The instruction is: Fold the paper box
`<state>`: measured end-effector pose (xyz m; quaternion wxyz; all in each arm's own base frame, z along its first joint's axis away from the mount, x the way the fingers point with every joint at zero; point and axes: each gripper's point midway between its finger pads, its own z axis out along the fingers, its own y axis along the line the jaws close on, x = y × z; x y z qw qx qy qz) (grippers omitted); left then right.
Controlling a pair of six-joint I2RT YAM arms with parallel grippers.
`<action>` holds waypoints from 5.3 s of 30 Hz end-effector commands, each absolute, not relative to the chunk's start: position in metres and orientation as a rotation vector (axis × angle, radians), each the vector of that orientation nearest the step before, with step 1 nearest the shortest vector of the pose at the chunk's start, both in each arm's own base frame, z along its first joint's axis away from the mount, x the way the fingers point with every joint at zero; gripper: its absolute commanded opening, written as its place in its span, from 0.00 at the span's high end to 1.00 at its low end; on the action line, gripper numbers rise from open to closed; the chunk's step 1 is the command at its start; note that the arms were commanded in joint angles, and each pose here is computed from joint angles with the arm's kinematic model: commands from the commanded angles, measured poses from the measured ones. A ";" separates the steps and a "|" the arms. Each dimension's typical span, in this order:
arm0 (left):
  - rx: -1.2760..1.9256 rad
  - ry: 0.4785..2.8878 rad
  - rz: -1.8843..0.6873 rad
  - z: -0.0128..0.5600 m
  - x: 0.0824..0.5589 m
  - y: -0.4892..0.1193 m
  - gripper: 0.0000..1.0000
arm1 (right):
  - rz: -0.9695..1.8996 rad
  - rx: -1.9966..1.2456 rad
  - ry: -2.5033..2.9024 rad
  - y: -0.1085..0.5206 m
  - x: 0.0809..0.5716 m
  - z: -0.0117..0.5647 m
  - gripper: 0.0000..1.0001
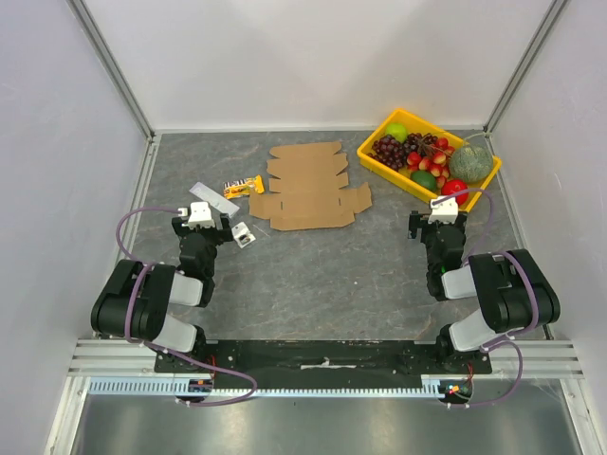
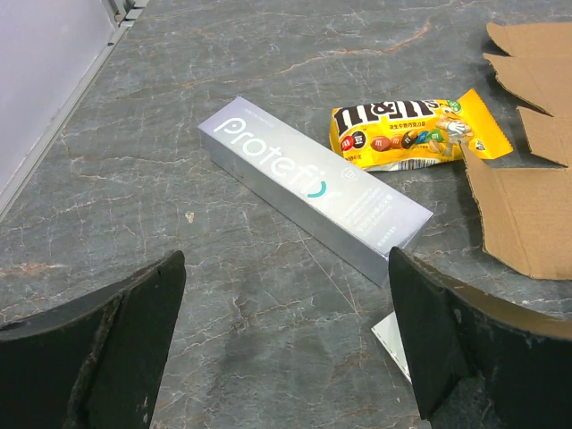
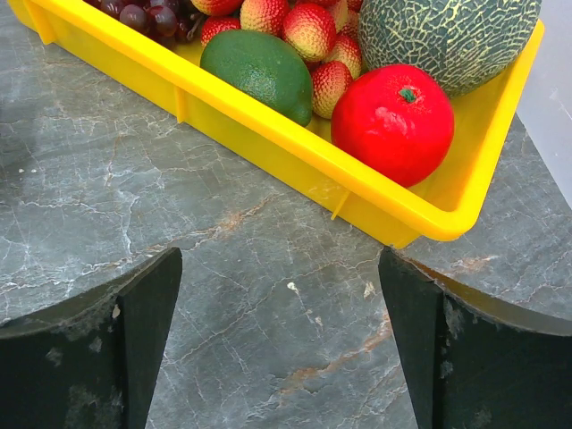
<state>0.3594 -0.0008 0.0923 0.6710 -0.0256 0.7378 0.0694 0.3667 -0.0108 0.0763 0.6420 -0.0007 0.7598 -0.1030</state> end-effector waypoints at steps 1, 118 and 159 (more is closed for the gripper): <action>-0.089 1.601 0.121 0.111 0.366 -0.002 0.00 | -0.223 0.017 1.670 -0.010 0.375 0.094 0.02; -0.346 1.823 -0.275 0.210 0.327 -0.057 0.11 | 1.057 0.765 2.123 0.252 0.376 -0.027 0.68; 0.097 1.604 -0.609 0.320 0.350 -0.135 0.13 | 0.320 -0.608 2.058 0.199 0.368 0.264 1.00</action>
